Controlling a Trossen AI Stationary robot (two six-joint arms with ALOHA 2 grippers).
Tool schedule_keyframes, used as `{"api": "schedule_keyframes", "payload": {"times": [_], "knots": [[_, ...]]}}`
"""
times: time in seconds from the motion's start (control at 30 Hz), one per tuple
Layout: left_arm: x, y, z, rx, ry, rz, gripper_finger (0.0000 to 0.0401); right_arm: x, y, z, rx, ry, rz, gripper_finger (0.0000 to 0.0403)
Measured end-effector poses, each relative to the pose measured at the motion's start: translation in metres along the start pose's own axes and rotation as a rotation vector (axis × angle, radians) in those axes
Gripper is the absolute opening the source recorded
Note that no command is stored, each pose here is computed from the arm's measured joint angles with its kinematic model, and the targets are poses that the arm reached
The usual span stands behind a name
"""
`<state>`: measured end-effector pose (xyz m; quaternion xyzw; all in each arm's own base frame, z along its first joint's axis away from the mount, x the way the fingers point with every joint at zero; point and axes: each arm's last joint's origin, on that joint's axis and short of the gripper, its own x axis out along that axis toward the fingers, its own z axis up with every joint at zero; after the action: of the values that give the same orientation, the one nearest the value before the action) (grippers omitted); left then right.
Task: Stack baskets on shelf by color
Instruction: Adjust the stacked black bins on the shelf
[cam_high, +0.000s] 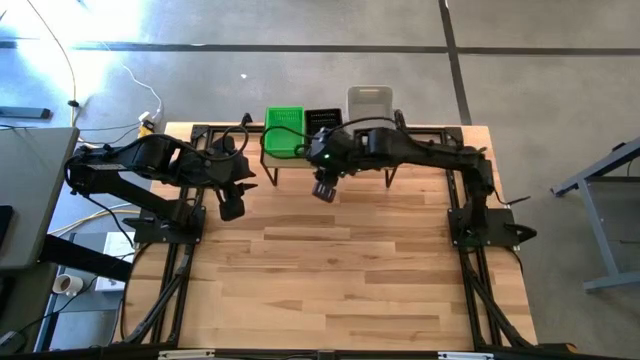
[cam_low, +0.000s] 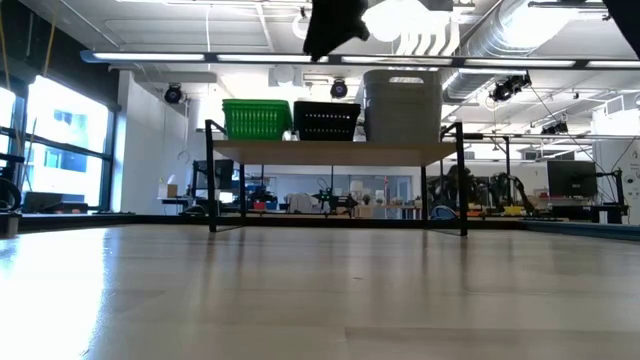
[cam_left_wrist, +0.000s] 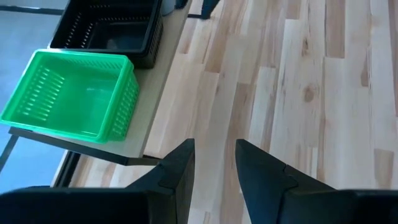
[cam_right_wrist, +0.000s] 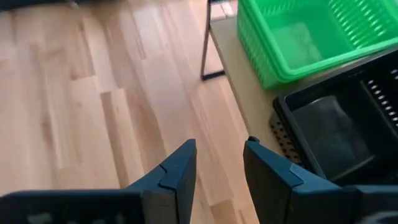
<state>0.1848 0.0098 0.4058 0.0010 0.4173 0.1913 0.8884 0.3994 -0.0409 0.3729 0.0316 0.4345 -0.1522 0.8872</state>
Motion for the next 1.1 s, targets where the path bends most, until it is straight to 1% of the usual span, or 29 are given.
{"api": "schedule_keyframes", "payload": {"times": [0.2, 0.33, 0.5, 0.9, 1.1], "knots": [[0.000, 0.000, -0.001, 0.001, 0.010, 0.001, 0.0106, 0.031, 0.003, -0.002, -0.032, 0.046, -0.098, 0.0118], [0.000, 0.000, -0.001, 0.022, 0.010, -0.001, 0.0106, 0.053, 0.002, -0.003, -0.047, 0.076, -0.104, 0.0118], [0.000, 0.000, -0.001, 0.037, 0.010, -0.002, 0.0106, 0.069, -0.003, -0.003, -0.039, 0.092, -0.120, 0.0118], [0.000, 0.000, -0.002, 0.050, 0.022, -0.004, 0.0106, 0.074, -0.028, 0.004, 0.014, 0.040, -0.160, 0.0118], [0.000, 0.000, -0.004, 0.055, 0.038, -0.001, 0.0106, 0.074, -0.027, 0.004, 0.027, 0.044, -0.139, 0.0118]]}}
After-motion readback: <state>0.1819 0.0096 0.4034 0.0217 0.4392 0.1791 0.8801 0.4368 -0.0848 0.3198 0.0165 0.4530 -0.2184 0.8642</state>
